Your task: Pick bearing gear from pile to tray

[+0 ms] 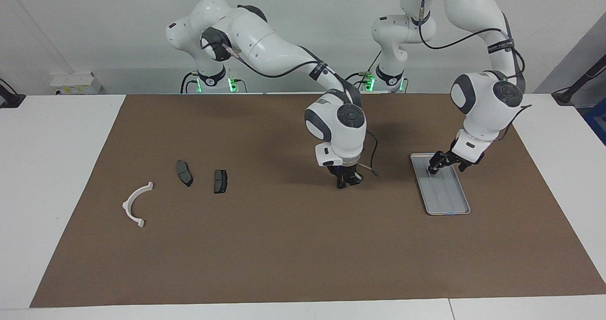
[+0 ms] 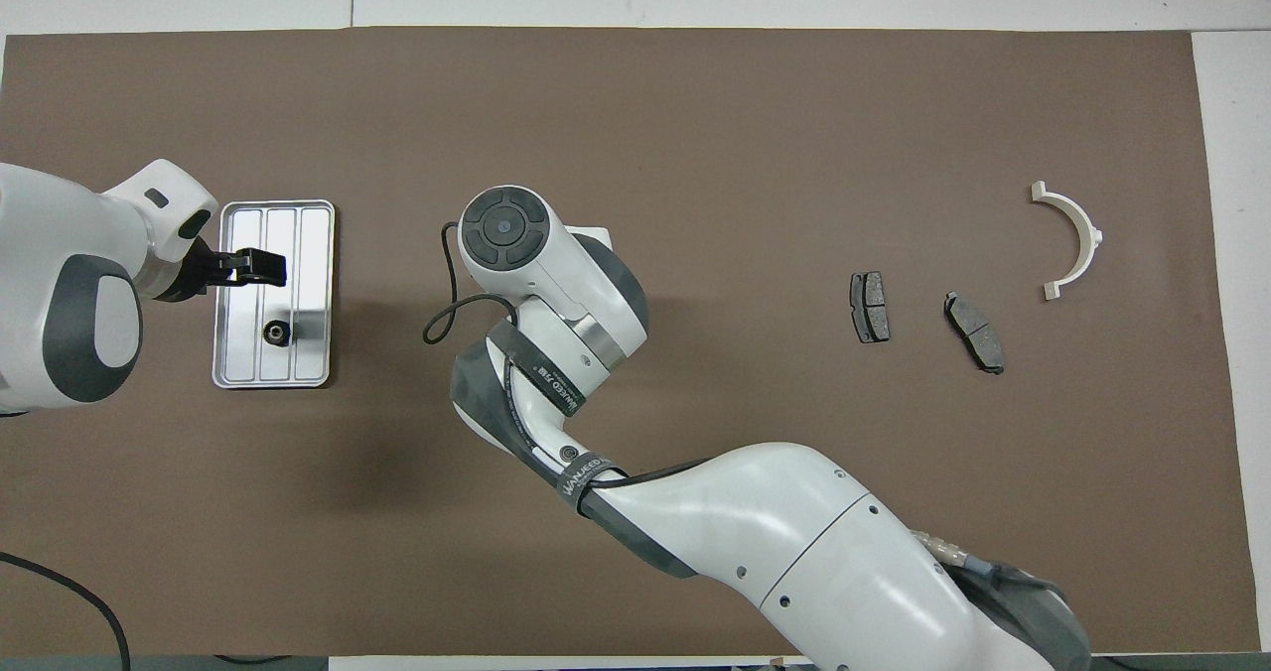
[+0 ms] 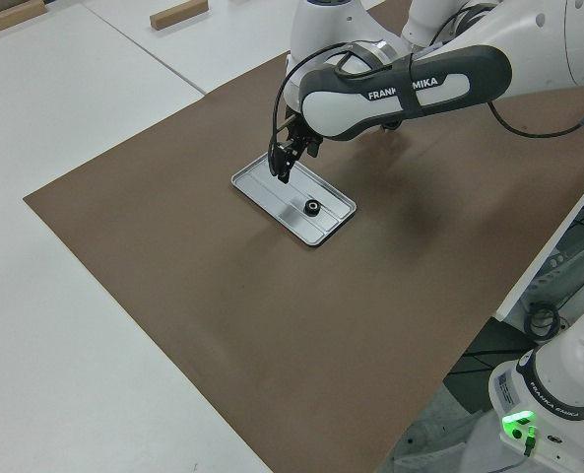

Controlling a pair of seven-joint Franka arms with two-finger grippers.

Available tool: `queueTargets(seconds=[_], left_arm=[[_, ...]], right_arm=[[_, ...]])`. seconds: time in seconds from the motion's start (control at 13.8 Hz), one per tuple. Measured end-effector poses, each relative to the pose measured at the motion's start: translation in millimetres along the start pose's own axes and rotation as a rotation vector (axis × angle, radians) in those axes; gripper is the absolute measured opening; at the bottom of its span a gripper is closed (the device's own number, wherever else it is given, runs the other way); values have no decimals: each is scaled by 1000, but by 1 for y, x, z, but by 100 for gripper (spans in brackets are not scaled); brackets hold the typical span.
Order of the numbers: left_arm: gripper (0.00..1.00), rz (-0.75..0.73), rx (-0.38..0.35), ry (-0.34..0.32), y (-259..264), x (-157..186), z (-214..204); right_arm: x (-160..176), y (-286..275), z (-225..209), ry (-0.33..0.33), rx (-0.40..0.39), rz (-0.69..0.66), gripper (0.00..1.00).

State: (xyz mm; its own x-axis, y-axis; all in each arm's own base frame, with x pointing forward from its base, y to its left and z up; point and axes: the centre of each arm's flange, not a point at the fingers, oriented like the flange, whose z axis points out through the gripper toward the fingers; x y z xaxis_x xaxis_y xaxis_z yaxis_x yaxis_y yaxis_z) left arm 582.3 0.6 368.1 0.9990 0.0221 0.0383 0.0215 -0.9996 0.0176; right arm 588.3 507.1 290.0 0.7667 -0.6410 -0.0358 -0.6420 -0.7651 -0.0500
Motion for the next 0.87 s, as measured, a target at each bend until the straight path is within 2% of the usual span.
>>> queueTargets(seconds=[0.29, 0.44, 0.65, 0.8, 0.87], left_arm=[[100, -11, -2, 3, 2, 1, -2], [100, -20, -2, 5, 3, 2, -2], [100, -54, -5, 15, 8, 4, -7], [100, -98, -10, 25, 27, 6, -11], [100, -120, -13, 29, 44, 7, -13]], right_arm=[[0, 0, 0, 0, 0, 13, 22], [1, 0, 0, 1, 0, 22, 38], [16, 0, -15, 15, 20, 40, 73], [43, 5, -57, 25, 49, 39, 95], [59, 12, -86, 29, 54, 5, 100]])
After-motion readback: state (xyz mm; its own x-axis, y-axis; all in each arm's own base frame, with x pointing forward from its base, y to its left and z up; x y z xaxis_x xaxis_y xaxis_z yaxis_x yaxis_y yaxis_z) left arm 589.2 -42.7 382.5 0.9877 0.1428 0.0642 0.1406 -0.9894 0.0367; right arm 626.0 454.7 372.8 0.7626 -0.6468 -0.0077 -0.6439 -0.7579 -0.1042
